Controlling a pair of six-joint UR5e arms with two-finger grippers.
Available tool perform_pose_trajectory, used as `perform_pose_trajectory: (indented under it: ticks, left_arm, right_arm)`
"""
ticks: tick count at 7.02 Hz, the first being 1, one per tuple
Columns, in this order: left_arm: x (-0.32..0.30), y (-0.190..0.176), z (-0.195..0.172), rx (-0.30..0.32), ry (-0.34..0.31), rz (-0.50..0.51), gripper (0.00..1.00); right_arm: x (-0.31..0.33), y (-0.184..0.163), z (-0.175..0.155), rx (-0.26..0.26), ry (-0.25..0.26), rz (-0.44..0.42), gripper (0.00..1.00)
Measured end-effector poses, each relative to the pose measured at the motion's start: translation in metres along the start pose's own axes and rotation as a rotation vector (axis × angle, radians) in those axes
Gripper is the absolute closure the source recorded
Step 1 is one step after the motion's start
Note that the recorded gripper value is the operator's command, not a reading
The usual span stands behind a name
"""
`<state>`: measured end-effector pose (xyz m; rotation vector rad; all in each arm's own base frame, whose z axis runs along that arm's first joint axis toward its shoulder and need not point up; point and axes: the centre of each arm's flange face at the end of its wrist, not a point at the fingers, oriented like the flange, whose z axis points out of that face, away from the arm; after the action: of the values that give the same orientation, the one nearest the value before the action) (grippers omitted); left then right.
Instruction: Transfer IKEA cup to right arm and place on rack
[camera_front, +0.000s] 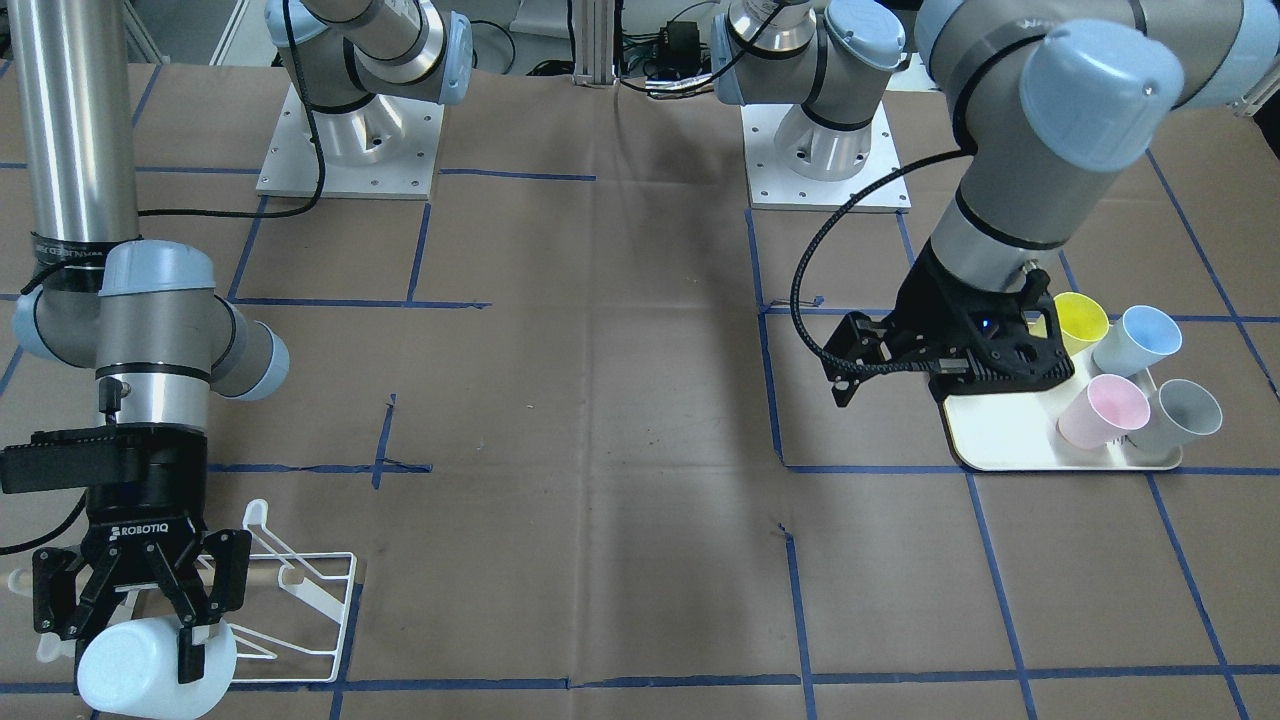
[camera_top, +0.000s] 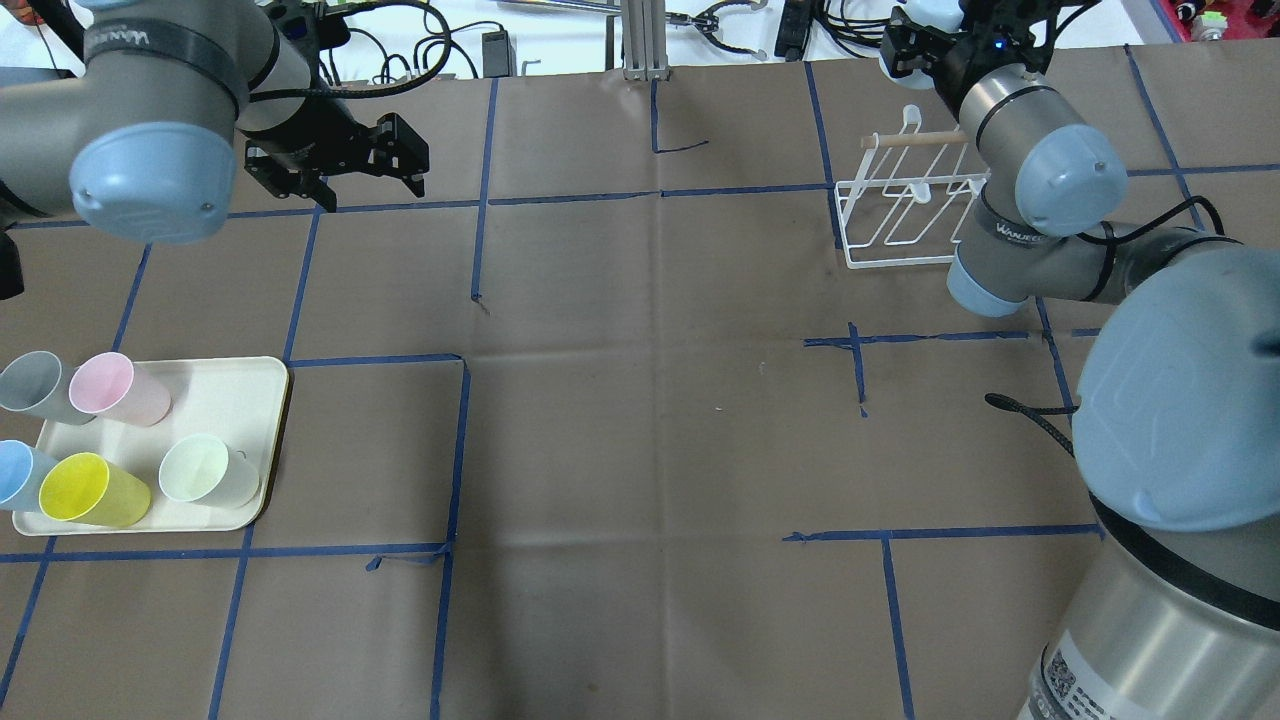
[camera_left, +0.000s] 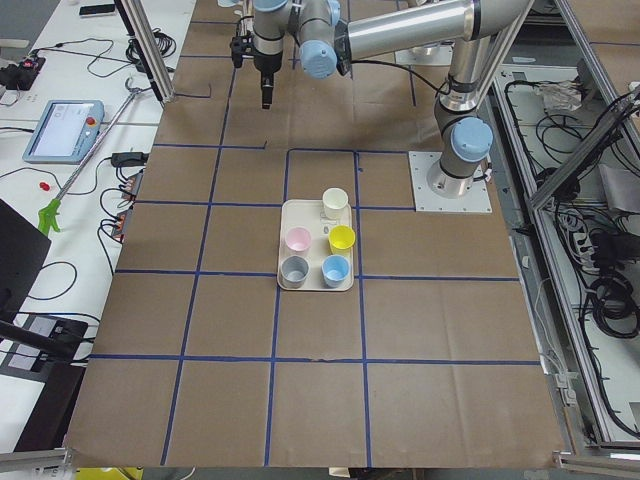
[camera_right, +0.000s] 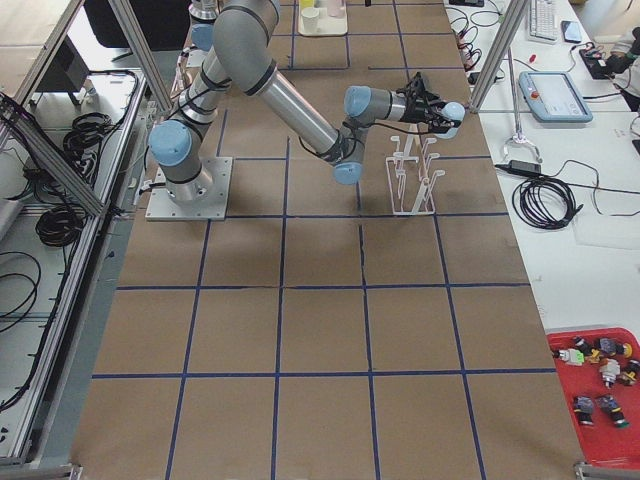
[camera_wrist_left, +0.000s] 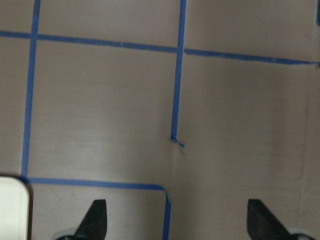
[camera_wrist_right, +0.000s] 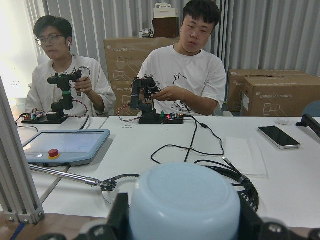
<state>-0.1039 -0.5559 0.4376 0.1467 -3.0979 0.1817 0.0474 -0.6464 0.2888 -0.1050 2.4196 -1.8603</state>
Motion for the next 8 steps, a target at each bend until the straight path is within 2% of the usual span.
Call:
perform_pose_trajectory:
  ticks: [2,4,5,6,8]
  left_arm:
    - [0.006,0.039,-0.04,-0.002,-0.021,0.001,0.0]
    - [0.009,0.054,-0.037,-0.011,-0.014,-0.001,0.0]
    - [0.014,0.058,-0.038,-0.009,-0.005,0.002,0.0]
    - [0.02,0.061,-0.041,-0.005,0.0,0.009,0.0]
    - [0.023,0.065,-0.043,0.001,-0.002,0.024,0.0]
  right_arm:
    - [0.006,0.008,-0.002,-0.018,0.008,0.008,0.74]
    - [0.007,0.021,-0.005,-0.046,0.013,0.018,0.72]
    - [0.007,0.026,-0.006,-0.058,0.012,0.021,0.26]
    - [0.006,0.029,-0.007,-0.065,0.012,0.024,0.01]
    - [0.006,0.032,-0.007,-0.071,0.011,0.033,0.0]
